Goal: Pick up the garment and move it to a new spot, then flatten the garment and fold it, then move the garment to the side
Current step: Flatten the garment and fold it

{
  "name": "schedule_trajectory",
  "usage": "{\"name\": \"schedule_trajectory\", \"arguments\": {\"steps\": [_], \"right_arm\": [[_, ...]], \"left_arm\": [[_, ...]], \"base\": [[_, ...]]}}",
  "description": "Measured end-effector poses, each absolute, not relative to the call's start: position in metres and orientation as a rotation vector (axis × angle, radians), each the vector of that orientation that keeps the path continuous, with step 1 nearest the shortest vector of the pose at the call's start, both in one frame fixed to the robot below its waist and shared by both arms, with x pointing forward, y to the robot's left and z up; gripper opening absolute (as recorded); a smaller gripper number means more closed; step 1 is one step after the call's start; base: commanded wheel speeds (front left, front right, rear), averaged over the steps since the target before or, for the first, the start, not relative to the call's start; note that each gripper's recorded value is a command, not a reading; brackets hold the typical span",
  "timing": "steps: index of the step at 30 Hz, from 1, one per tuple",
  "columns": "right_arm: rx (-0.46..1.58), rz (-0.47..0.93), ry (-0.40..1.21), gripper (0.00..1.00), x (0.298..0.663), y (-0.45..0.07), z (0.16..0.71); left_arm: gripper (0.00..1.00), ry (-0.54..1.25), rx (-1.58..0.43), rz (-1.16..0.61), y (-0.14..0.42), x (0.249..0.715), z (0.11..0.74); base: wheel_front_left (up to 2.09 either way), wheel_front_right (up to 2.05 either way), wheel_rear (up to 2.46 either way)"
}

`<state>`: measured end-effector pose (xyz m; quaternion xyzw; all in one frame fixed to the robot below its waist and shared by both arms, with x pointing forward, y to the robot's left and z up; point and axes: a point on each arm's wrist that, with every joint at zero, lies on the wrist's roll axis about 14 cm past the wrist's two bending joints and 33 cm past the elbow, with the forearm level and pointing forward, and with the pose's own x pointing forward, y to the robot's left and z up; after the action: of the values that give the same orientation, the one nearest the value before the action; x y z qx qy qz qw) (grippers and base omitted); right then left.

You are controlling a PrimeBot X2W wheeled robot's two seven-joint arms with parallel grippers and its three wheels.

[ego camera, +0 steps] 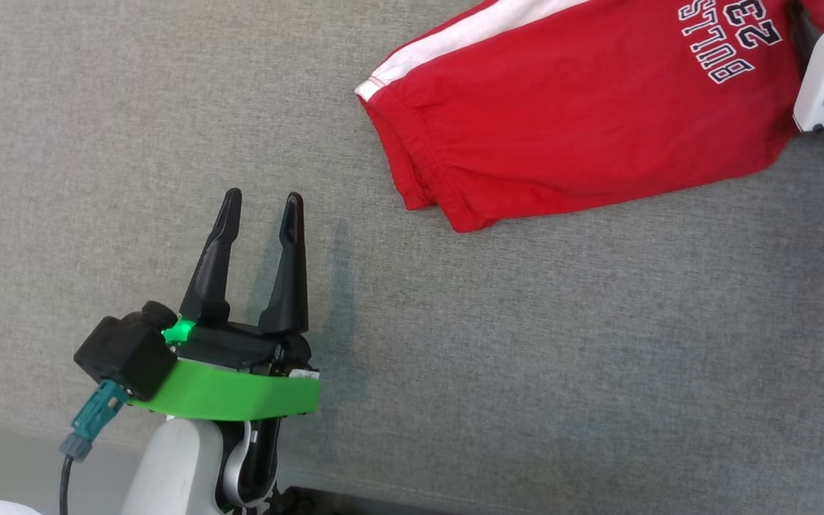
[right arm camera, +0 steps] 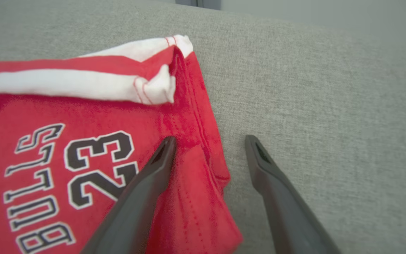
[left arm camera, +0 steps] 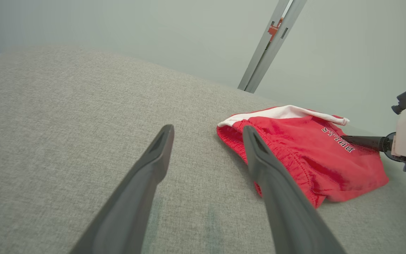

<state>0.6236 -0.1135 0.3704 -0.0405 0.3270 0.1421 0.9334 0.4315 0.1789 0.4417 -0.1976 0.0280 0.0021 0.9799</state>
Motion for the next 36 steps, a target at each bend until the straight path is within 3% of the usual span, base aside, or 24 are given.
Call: {"name": "schedule_trajectory", "arguments": {"steps": [1, 2, 3, 11, 21, 26, 30, 36], "right_arm": [[-0.071, 0.295, 0.667, 1.00, 0.625, -0.110, 0.369], [-0.053, 0.301, 0.659, 0.29, 0.626, -0.105, 0.368], [-0.027, 0.301, 0.647, 0.00, 0.627, -0.102, 0.368], [0.180, 0.287, 0.591, 0.00, 0.610, -0.096, 0.373], [0.228, 0.050, 0.506, 0.00, 0.567, -0.206, 0.412], [0.228, 0.013, 0.414, 0.00, 0.554, -0.227, 0.452], [0.215, 0.096, 0.354, 0.00, 0.548, -0.199, 0.484], [0.212, 0.327, 0.348, 0.00, 0.535, -0.105, 0.507]], "left_arm": [[1.00, 0.060, -0.395, 0.011, 0.181, 0.431, 0.440], [1.00, 0.065, -0.392, 0.019, 0.183, 0.430, 0.439], [1.00, 0.067, -0.390, 0.025, 0.185, 0.429, 0.438], [1.00, 0.078, -0.341, 0.048, 0.194, 0.415, 0.437], [1.00, 0.089, -0.358, 0.034, 0.184, 0.382, 0.443], [1.00, 0.082, -0.370, 0.029, 0.180, 0.364, 0.450], [1.00, 0.060, -0.373, 0.035, 0.181, 0.353, 0.459], [1.00, 0.023, -0.381, 0.041, 0.182, 0.345, 0.471]], "base": [[0.00, 0.00, 0.00], [0.00, 0.00, 0.00], [0.00, 0.00, 0.00], [0.00, 0.00, 0.00], [0.00, 0.00, 0.00], [0.00, 0.00, 0.00], [0.00, 0.00, 0.00], [0.00, 0.00, 0.00]]}}
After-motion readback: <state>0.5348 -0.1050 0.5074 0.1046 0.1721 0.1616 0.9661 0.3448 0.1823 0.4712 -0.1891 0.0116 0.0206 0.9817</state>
